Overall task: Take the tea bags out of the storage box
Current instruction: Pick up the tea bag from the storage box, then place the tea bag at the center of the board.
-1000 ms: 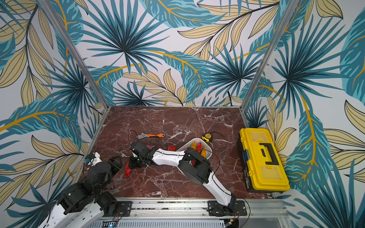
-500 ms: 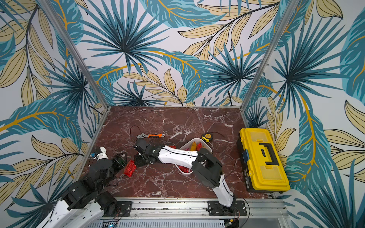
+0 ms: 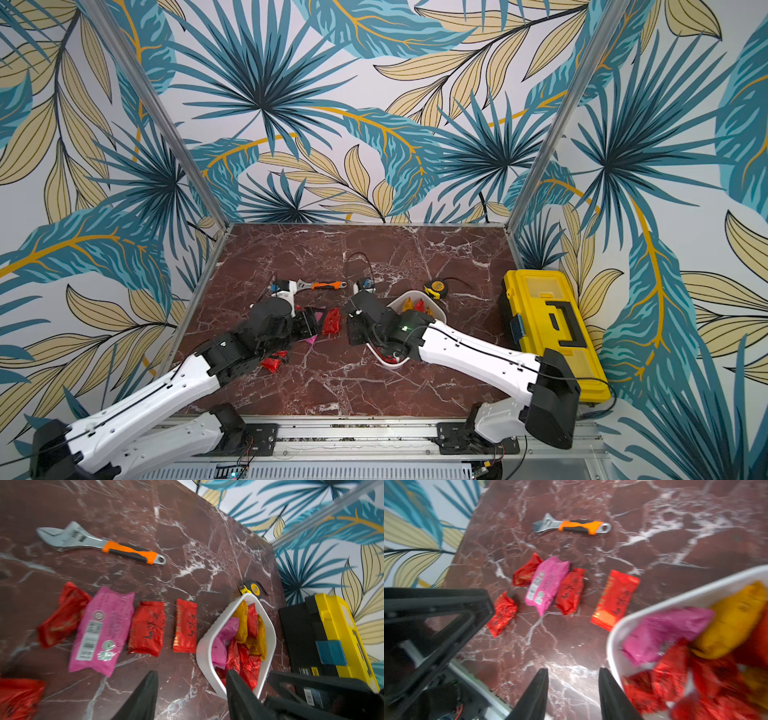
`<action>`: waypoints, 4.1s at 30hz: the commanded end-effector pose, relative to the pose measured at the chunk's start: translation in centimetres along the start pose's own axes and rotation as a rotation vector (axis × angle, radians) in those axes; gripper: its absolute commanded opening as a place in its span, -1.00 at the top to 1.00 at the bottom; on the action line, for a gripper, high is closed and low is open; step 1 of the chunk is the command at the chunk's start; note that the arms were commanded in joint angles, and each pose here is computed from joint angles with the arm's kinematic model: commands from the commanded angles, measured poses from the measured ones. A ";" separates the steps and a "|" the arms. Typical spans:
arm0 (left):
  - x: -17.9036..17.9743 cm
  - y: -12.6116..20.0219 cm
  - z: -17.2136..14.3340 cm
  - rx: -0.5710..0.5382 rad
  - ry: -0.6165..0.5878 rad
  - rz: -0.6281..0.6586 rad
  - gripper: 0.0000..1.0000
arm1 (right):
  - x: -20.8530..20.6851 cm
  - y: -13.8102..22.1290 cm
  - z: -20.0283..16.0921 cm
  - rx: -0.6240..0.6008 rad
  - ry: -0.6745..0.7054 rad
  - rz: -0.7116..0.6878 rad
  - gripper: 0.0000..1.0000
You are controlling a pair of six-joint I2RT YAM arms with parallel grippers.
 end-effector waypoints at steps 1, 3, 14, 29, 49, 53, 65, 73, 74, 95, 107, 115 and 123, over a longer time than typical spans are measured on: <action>-4.1 -1.6 -1.0 0.043 -0.095 -0.080 -0.17 | -5.2 1.7 -2.0 0.005 -0.093 -0.165 0.09; -5.5 -3.0 -2.1 0.071 -0.136 -0.086 -0.19 | -7.4 2.8 -2.8 -0.009 -0.138 -0.203 0.09; -11.8 -12.0 -7.6 0.248 -0.297 -0.073 -0.25 | -12.9 7.8 -5.5 -0.102 -0.179 -0.355 0.09; -11.4 -19.6 -8.8 0.323 -0.413 0.144 -0.23 | -13.6 9.5 -6.8 -0.143 -0.200 -0.355 0.08; -10.8 -22.6 -9.0 0.345 -0.366 0.153 0.62 | -14.0 10.6 -7.5 -0.150 -0.210 -0.352 0.08; -11.8 -21.9 -8.4 0.336 -0.359 0.125 0.76 | -13.9 10.7 -7.5 -0.149 -0.206 -0.348 0.07; -16.2 -14.5 -5.4 0.262 -0.304 -0.091 0.81 | -13.6 10.1 -7.5 -0.119 -0.202 -0.337 0.07; -12.1 -9.0 -4.3 0.200 -0.230 -0.042 0.82 | -13.2 9.5 -7.6 -0.101 -0.205 -0.314 0.07; -11.2 -8.2 -4.3 0.191 -0.217 -0.030 0.82 | -13.1 9.3 -7.6 -0.095 -0.205 -0.309 0.07; 10.2 1.6 -5.3 0.057 -0.055 0.443 0.85 | -9.9 2.4 -6.8 -0.017 -0.265 -0.152 0.07; 12.7 1.0 -5.1 0.044 -0.058 0.475 -0.07 | -9.2 0.1 -7.4 0.061 -0.275 -0.137 0.07; 6.2 2.6 -1.9 -0.032 -0.080 0.262 -0.33 | -10.4 -0.9 -8.0 0.168 -0.324 -0.247 0.06; -0.3 0.8 -0.4 -0.041 -0.117 0.064 -0.33 | -14.7 0.2 -10.1 0.233 -0.580 -0.365 0.06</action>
Point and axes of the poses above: each gripper's point midway between its finger pads, its own y axis back along the fingers, its own x axis along the line the jaws close on, z = x × y, the point moved 5 cm from there along y, back along the fingers, and after that the axes turned 15 degrees about y, right-handed, at the moved point
